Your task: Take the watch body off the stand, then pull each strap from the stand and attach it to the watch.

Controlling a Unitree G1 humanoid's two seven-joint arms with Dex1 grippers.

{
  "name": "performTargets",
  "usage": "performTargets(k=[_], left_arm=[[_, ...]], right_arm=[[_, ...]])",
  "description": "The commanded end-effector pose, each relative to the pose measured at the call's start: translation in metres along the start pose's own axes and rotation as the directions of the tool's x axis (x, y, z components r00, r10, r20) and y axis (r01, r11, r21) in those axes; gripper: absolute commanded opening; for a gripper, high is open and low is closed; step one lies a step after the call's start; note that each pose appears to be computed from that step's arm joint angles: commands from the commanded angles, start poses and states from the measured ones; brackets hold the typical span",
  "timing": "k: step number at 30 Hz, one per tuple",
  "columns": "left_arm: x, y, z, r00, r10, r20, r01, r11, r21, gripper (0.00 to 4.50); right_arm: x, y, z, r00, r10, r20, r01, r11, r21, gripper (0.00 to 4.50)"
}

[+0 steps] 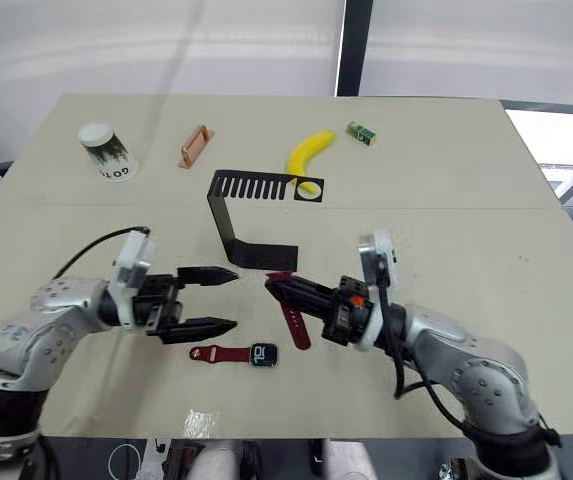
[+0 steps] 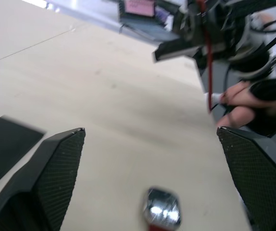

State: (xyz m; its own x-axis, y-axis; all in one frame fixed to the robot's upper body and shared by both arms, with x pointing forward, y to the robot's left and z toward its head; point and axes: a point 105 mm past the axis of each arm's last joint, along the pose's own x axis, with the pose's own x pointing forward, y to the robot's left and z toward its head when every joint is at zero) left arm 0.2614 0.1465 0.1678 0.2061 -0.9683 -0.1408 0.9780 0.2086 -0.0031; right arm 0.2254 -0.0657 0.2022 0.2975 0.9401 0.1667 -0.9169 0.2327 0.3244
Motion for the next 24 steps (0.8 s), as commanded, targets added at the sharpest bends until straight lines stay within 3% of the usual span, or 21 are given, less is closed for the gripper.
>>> performTargets(k=[1, 7, 11, 16, 21, 24], left_arm=[[-0.062, 0.028, -0.016, 0.964, 0.238, -0.119, -0.210, 0.956, 0.207, 4.49], [-0.134, 0.038, -0.039, 0.867, 0.466, -0.176, -0.420, 0.874, 0.246, 4.49], [-0.151, 0.030, -0.049, 0.848, 0.495, -0.189, -0.453, 0.862, 0.228, 4.49], [-0.136, 0.019, -0.052, 0.875, 0.452, -0.173, -0.414, 0.884, 0.217, 4.49], [-0.101, 0.004, -0.041, 0.927, 0.343, -0.148, -0.306, 0.925, 0.226, 4.49], [-0.065, -0.009, -0.036, 0.962, 0.216, -0.169, -0.174, 0.956, 0.235, 4.49]], right_arm=[[-0.044, -0.014, 0.011, 0.985, -0.170, -0.011, 0.161, 0.951, -0.262, 0.00], [-0.119, -0.035, 0.008, 0.895, -0.444, -0.041, 0.379, 0.806, -0.455, 0.00], [-0.161, -0.040, 0.005, 0.821, -0.569, -0.043, 0.478, 0.728, -0.492, 0.00], [-0.190, -0.039, 0.001, 0.771, -0.636, -0.020, 0.534, 0.664, -0.524, 0.00], [-0.196, -0.033, -0.002, 0.773, -0.635, 0.000, 0.537, 0.654, -0.533, 0.00], [-0.185, -0.028, -0.004, 0.809, -0.588, 0.010, 0.501, 0.679, -0.537, 0.00]])
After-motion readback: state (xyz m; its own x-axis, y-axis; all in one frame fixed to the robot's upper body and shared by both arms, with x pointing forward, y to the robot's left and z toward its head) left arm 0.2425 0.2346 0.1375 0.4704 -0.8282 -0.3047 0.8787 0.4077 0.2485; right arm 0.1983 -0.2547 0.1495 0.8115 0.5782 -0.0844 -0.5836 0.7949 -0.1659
